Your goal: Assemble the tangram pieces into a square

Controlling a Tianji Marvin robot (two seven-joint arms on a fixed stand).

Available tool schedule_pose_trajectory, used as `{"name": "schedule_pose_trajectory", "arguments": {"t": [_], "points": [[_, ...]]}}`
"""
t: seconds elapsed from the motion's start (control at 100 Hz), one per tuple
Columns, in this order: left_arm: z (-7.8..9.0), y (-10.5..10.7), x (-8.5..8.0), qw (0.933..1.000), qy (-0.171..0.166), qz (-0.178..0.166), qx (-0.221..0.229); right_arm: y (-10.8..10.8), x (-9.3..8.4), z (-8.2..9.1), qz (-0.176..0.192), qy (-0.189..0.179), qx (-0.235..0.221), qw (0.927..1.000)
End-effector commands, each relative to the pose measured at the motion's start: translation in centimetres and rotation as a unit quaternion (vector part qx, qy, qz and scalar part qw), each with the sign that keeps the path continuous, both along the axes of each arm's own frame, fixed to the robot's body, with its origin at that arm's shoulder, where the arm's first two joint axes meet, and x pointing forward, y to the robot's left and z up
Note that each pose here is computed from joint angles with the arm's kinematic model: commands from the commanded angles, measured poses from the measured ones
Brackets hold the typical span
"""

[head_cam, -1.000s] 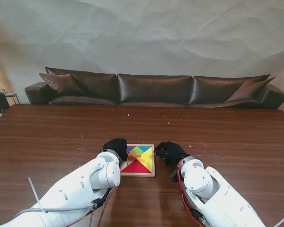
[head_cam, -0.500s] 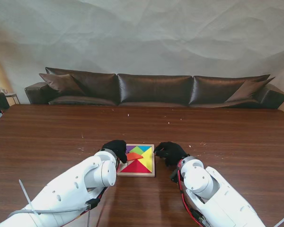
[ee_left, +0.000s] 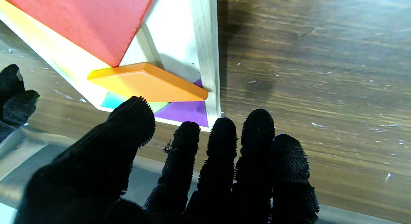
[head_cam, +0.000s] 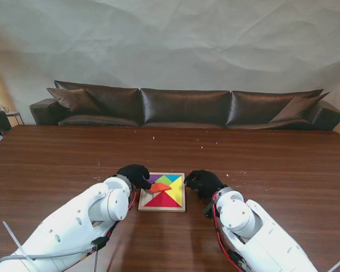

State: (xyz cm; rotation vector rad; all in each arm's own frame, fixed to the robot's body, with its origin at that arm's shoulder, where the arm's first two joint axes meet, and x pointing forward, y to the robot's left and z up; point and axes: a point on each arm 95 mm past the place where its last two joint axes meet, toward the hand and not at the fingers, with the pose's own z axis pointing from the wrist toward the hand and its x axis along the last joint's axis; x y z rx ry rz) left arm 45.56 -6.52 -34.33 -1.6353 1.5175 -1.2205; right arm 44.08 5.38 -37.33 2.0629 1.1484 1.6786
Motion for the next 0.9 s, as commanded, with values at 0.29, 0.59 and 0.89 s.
{"name": "schedule_pose_trajectory", "arguments": {"t": [0.29,0.59,0.89], "points": [[-0.8,0.3,0.5,0.9991,0.043,0.0,0.006,0.4,-0.3,-0.2,0.007,0.007,0.003,0.9999],[-0.4,0.4,0.2,0.9991,0.042,-0.004,0.005,0.5,-0.3,-0.2,0.009,0.008,0.003,0.9999],[-0.1,0.7,-0.6,0.9989,0.042,-0.014,0.013,0.5,-0.3,-0.2,0.009,0.009,0.003,0.9999]]}}
